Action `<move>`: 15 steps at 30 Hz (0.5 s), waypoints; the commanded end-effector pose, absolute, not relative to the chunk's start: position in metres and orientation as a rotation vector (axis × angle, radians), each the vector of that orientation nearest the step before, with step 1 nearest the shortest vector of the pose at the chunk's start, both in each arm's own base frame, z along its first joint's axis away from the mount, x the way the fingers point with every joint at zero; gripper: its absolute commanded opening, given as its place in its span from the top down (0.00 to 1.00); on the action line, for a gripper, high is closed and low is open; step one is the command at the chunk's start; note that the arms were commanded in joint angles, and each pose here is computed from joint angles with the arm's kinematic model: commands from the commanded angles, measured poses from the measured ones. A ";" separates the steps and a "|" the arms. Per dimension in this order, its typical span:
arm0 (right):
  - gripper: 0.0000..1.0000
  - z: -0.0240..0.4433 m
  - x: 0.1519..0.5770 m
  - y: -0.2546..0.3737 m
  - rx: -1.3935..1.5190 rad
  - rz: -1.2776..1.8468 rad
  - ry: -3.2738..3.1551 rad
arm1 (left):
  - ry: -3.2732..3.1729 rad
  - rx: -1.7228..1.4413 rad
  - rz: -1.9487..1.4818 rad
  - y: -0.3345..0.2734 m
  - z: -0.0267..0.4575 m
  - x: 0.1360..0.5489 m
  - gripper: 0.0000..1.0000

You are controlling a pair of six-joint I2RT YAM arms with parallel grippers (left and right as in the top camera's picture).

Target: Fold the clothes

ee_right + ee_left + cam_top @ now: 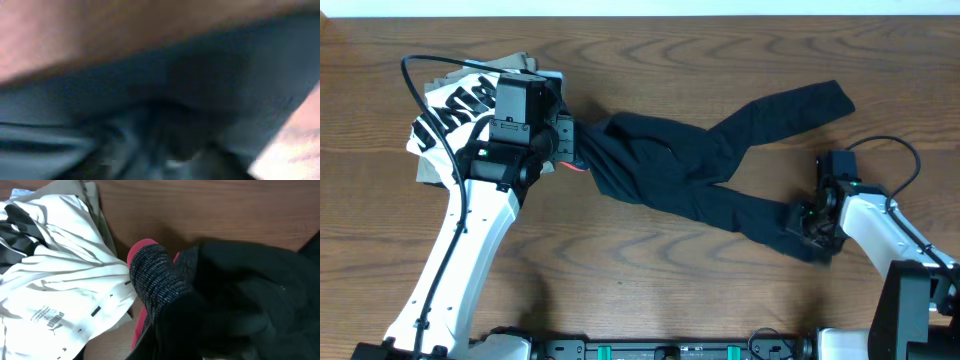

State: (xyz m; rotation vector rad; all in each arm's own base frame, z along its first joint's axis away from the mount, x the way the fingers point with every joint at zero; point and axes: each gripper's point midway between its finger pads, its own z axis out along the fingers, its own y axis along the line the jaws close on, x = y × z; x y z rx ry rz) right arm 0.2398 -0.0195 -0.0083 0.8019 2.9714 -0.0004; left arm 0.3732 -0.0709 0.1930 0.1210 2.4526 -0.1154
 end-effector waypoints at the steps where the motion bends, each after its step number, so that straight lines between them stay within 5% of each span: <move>1: 0.99 -0.031 0.221 -0.007 0.824 0.088 3.052 | 2.442 0.112 -0.110 -0.069 0.198 0.376 0.93; 10: 0.99 0.019 0.262 -0.003 0.649 0.180 2.964 | 2.448 0.113 -0.109 -0.069 0.197 0.374 0.92; 15: 0.99 0.103 0.293 -0.020 0.661 0.178 2.813 | 2.460 0.113 -0.106 -0.068 0.195 0.372 0.60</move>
